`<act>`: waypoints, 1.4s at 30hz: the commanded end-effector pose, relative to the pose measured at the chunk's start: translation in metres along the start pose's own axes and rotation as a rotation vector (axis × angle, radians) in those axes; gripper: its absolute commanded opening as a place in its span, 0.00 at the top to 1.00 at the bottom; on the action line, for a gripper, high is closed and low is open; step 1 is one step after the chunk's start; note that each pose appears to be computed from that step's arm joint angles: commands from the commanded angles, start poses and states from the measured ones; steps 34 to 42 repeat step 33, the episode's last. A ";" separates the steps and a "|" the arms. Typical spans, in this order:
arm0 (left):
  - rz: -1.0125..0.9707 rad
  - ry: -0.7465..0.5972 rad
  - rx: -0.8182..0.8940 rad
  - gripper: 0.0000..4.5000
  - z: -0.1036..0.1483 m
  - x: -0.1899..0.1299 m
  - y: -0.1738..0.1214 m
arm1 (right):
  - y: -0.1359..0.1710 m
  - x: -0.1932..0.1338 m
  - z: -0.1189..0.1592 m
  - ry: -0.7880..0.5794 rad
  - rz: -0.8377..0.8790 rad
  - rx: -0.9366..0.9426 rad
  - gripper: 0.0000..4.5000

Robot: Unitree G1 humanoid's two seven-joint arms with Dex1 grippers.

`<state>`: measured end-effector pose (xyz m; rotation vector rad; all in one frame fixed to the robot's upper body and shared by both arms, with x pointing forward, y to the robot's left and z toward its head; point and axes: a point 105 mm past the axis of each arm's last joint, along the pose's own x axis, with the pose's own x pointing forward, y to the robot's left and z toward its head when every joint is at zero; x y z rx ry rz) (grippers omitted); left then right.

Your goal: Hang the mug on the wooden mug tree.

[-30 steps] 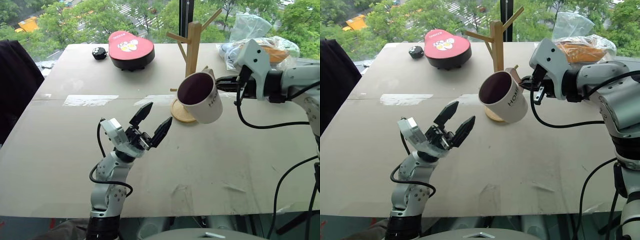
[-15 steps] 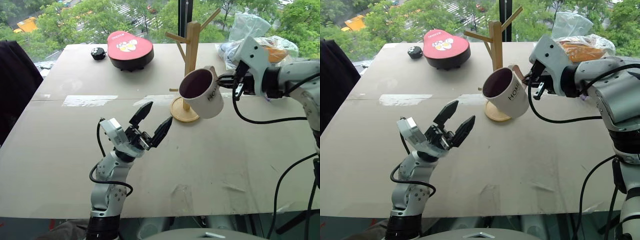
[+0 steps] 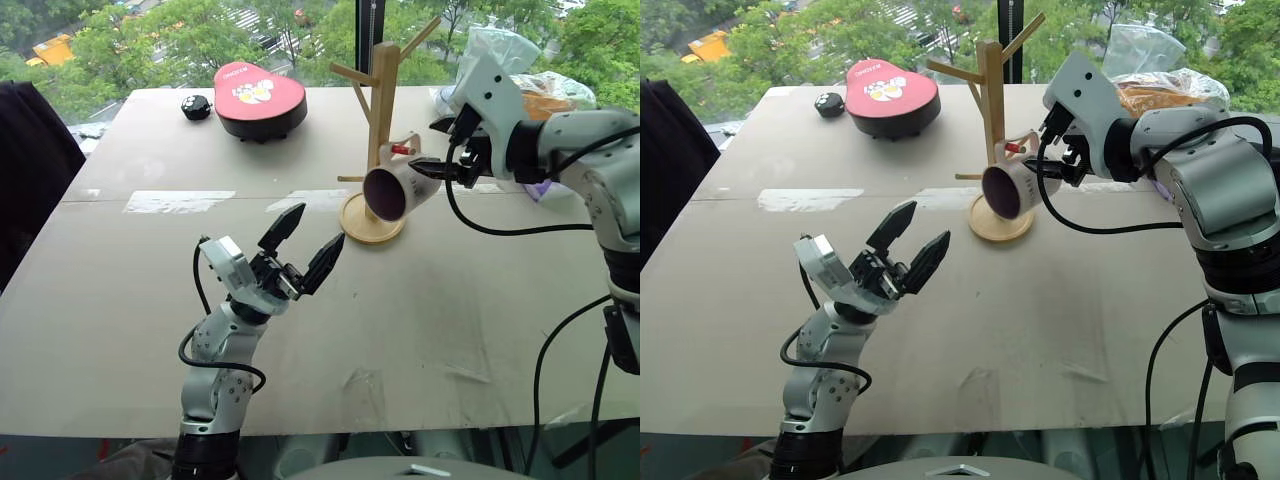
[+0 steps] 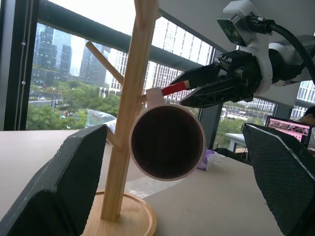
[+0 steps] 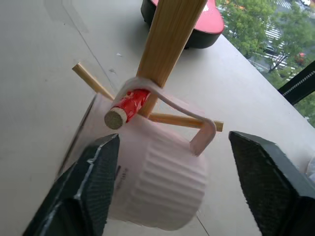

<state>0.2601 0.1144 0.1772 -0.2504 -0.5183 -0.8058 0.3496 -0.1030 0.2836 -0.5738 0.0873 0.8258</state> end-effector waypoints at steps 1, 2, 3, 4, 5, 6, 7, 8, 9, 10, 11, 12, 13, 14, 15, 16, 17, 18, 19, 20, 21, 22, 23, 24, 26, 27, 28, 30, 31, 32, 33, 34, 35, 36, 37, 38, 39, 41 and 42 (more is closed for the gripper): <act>-0.024 -0.030 0.030 0.00 0.010 0.002 -0.004 | -0.011 -0.015 0.008 -0.043 -0.060 0.021 0.01; -0.025 -0.030 0.030 0.00 0.010 0.002 -0.004 | -0.011 -0.017 0.006 -0.041 -0.062 0.031 0.01; -0.026 -0.027 0.030 0.00 0.009 0.002 -0.004 | -0.011 -0.020 0.001 -0.041 -0.060 0.078 0.01; -0.027 -0.026 0.030 0.00 0.009 0.002 -0.004 | -0.010 -0.022 -0.003 -0.041 -0.058 0.110 0.01; -0.029 -0.018 0.031 0.00 0.008 0.002 -0.004 | -0.007 -0.026 -0.009 -0.041 -0.041 0.152 0.01; -0.032 -0.006 0.034 0.00 0.007 0.001 -0.004 | -0.002 -0.029 -0.015 -0.044 -0.021 0.195 0.01; -0.034 0.010 0.038 0.00 0.004 -0.001 -0.004 | 0.002 -0.031 -0.019 -0.066 -0.001 0.223 0.01; -0.038 0.039 0.041 0.00 0.000 -0.003 -0.004 | 0.007 -0.034 -0.024 -0.104 0.015 0.241 0.01; -0.036 0.073 0.044 0.00 -0.004 -0.005 -0.003 | 0.012 -0.037 -0.030 -0.144 0.023 0.249 0.01; -0.037 0.121 0.052 0.00 -0.011 -0.008 -0.002 | 0.017 -0.039 -0.037 -0.183 0.028 0.250 0.01; -0.042 0.161 0.047 0.00 -0.017 -0.011 -0.002 | 0.023 -0.042 -0.045 -0.214 0.040 0.254 0.01; -0.041 0.219 0.057 0.00 -0.025 -0.017 -0.001 | 0.030 -0.043 -0.059 -0.214 0.035 0.278 0.01; -0.039 0.271 0.062 0.00 -0.032 -0.023 0.000 | 0.037 -0.044 -0.071 -0.212 0.028 0.295 0.01; -0.034 0.310 0.059 0.00 -0.037 -0.028 0.000 | 0.043 -0.045 -0.079 -0.214 0.026 0.305 0.01; -0.012 0.370 0.049 0.00 -0.046 -0.035 0.003 | 0.051 -0.046 -0.089 -0.230 0.027 0.327 0.01; 0.003 0.423 0.045 0.00 -0.053 -0.042 0.004 | 0.059 -0.046 -0.099 -0.239 0.026 0.349 0.01; 0.010 0.478 0.048 0.00 -0.060 -0.049 0.004 | 0.068 -0.045 -0.113 -0.236 0.016 0.381 0.01; 0.013 0.527 0.058 0.00 -0.066 -0.056 0.003 | 0.076 -0.045 -0.126 -0.231 0.006 0.406 0.01; 0.013 0.575 0.078 0.00 -0.072 -0.063 0.003 | 0.082 -0.044 -0.138 -0.226 -0.012 0.424 0.01; 0.013 0.629 0.113 0.00 -0.078 -0.070 0.002 | 0.090 -0.044 -0.153 -0.212 -0.032 0.435 0.01; 0.018 0.679 0.154 0.00 -0.084 -0.076 0.003 | 0.097 -0.045 -0.166 -0.215 -0.045 0.457 0.01; 0.023 0.713 0.173 0.00 -0.089 -0.081 0.003 | 0.104 -0.046 -0.179 -0.213 -0.065 0.475 0.01; 0.029 0.737 0.179 0.00 -0.093 -0.085 0.002 | 0.111 -0.048 -0.186 -0.216 -0.067 0.468 0.01; 0.029 0.756 0.181 0.00 -0.096 -0.087 0.001 | 0.115 -0.049 -0.193 -0.231 -0.077 0.462 0.01; 0.027 0.774 0.183 0.00 -0.100 -0.091 -0.003 | 0.117 -0.052 -0.200 -0.254 -0.095 0.435 0.01; 0.028 0.776 0.185 0.00 -0.101 -0.092 -0.004 | 0.117 -0.052 -0.200 -0.270 -0.096 0.426 0.01; 0.030 0.775 0.184 0.00 -0.100 -0.092 -0.004 | 0.115 -0.053 -0.201 -0.280 -0.099 0.421 0.01; 0.029 0.778 0.177 0.00 -0.101 -0.089 -0.006 | 0.107 -0.054 -0.204 -0.283 -0.110 0.418 0.01; 0.023 0.771 0.179 0.00 -0.100 -0.086 -0.006 | 0.103 -0.055 -0.206 -0.283 -0.121 0.423 0.01; 0.026 0.760 0.164 0.00 -0.099 -0.083 -0.006 | 0.100 -0.056 -0.208 -0.283 -0.131 0.428 0.01; 0.025 0.759 0.161 0.00 -0.098 -0.081 -0.006 | 0.098 -0.056 -0.209 -0.284 -0.137 0.434 0.01; 0.025 0.759 0.161 0.00 -0.098 -0.081 -0.006 | 0.098 -0.056 -0.209 -0.284 -0.137 0.434 0.01; 0.025 0.759 0.161 0.00 -0.098 -0.081 -0.006 | 0.098 -0.056 -0.209 -0.284 -0.137 0.434 0.01; 0.025 0.759 0.161 0.00 -0.098 -0.081 -0.006 | 0.098 -0.056 -0.209 -0.284 -0.137 0.434 0.01; 0.025 0.759 0.161 0.00 -0.098 -0.081 -0.006 | 0.098 -0.056 -0.209 -0.284 -0.137 0.434 0.01; 0.025 0.759 0.161 0.00 -0.098 -0.081 -0.006 | 0.098 -0.056 -0.209 -0.284 -0.137 0.434 0.01; 0.025 0.759 0.161 0.00 -0.098 -0.081 -0.006 | 0.098 -0.056 -0.209 -0.284 -0.137 0.434 0.01; 0.025 0.759 0.161 0.00 -0.098 -0.081 -0.006 | 0.098 -0.056 -0.209 -0.284 -0.137 0.434 0.01; 0.025 0.759 0.161 0.00 -0.098 -0.081 -0.006 | 0.098 -0.056 -0.209 -0.284 -0.137 0.434 0.01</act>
